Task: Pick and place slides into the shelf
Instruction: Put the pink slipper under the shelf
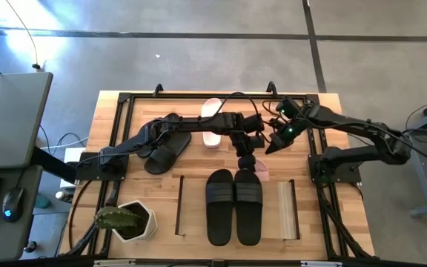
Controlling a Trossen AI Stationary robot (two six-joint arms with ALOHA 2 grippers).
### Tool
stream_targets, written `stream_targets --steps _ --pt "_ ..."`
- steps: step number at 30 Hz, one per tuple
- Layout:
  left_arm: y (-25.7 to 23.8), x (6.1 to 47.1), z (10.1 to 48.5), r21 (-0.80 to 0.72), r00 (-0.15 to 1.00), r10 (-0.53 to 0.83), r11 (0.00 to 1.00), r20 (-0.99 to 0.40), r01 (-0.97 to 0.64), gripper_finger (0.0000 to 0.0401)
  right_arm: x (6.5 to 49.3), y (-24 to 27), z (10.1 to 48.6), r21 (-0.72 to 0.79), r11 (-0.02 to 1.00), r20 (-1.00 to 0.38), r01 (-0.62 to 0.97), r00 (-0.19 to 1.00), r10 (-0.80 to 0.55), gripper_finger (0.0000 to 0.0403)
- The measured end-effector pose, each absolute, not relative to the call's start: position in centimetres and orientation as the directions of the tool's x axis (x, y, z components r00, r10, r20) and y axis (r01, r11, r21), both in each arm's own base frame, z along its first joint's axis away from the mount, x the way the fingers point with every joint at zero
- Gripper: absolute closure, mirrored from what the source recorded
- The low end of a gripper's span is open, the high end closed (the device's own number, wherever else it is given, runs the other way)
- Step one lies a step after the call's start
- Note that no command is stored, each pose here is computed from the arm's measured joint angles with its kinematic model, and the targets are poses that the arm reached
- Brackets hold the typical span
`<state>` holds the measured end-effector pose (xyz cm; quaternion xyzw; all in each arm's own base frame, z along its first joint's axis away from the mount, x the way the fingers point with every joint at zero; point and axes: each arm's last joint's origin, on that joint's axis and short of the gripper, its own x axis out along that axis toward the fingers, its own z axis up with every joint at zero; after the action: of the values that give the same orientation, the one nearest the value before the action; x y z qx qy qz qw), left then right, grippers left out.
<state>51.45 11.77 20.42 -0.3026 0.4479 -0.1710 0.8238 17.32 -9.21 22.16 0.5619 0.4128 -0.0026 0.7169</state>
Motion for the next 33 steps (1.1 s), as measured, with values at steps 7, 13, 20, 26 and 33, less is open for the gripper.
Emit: stream_targets --steps 7,13,20,26,33 --pt "12.4 51.3 20.4 -0.652 0.547 -0.542 0.758 -0.638 -0.010 0.0203 14.0 -10.5 23.6 0.798 0.423 -0.581 0.430 0.735 0.350 0.0382" --pt "12.4 51.3 20.4 -0.651 0.547 -0.540 0.759 -0.639 -0.010 0.0204 11.0 -10.8 24.0 0.789 0.393 -0.578 0.473 0.788 0.211 0.0400" --pt "12.4 51.3 20.4 -0.651 0.547 -0.540 0.759 -0.639 -0.010 0.0204 9.5 -10.2 21.9 0.843 0.262 -0.526 0.470 0.823 0.215 0.0402" --pt "12.4 51.3 20.4 -0.651 0.547 -0.540 0.759 -0.639 -0.011 0.0204 10.8 -9.7 21.5 0.868 0.231 -0.490 0.439 0.830 0.265 0.0403" --pt "12.5 51.4 20.5 -0.649 0.555 -0.538 0.761 -0.634 -0.003 0.0203 13.5 -8.0 21.0 0.871 0.214 -0.491 0.442 0.763 0.421 0.0403"
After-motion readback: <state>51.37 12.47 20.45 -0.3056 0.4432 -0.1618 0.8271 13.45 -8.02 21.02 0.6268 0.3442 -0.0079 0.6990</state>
